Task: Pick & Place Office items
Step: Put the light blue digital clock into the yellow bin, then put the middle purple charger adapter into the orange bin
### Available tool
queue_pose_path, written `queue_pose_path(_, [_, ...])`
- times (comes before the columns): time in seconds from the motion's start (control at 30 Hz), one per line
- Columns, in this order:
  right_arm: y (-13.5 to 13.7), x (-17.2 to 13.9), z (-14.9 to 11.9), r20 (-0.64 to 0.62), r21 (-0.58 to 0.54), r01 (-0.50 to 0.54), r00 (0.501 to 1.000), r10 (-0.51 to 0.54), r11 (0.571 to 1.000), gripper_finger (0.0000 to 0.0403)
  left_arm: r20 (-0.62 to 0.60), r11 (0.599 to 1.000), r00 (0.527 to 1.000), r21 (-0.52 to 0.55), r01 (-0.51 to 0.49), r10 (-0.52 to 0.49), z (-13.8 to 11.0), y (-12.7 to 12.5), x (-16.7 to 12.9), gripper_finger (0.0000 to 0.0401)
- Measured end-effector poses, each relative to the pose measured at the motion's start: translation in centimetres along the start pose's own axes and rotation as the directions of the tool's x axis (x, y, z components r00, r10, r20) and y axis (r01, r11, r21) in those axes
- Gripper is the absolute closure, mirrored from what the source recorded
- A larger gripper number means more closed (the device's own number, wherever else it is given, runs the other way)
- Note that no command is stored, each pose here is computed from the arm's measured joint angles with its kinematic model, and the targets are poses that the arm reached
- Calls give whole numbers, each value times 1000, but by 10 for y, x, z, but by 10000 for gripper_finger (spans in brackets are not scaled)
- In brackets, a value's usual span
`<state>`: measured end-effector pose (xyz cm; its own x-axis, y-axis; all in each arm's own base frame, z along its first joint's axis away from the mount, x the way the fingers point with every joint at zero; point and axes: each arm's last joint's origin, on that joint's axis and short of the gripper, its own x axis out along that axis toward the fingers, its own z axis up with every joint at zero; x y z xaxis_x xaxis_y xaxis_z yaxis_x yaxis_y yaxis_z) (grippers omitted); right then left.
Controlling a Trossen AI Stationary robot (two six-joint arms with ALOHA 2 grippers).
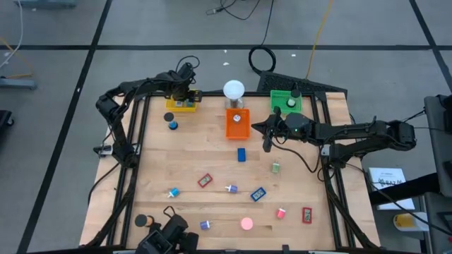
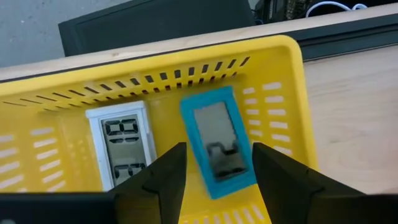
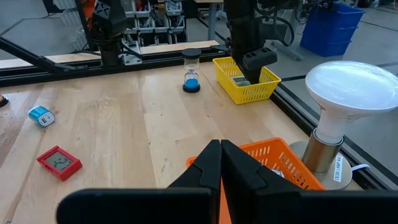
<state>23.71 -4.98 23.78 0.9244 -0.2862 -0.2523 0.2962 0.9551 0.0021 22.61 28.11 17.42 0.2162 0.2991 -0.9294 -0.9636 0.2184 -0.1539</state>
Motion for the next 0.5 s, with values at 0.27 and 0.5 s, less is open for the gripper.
queue_pose_path(0.27, [0, 0, 0, 0, -3, 0, 1000, 0, 1000, 399, 10, 997, 1000, 73, -26, 26, 3, 0, -4, 214])
queue_pose_path(0.5, [0, 0, 0, 0, -11, 0, 1000, 0, 1000, 399, 83, 961, 995, 273, 36, -60, 4, -15, -54, 241])
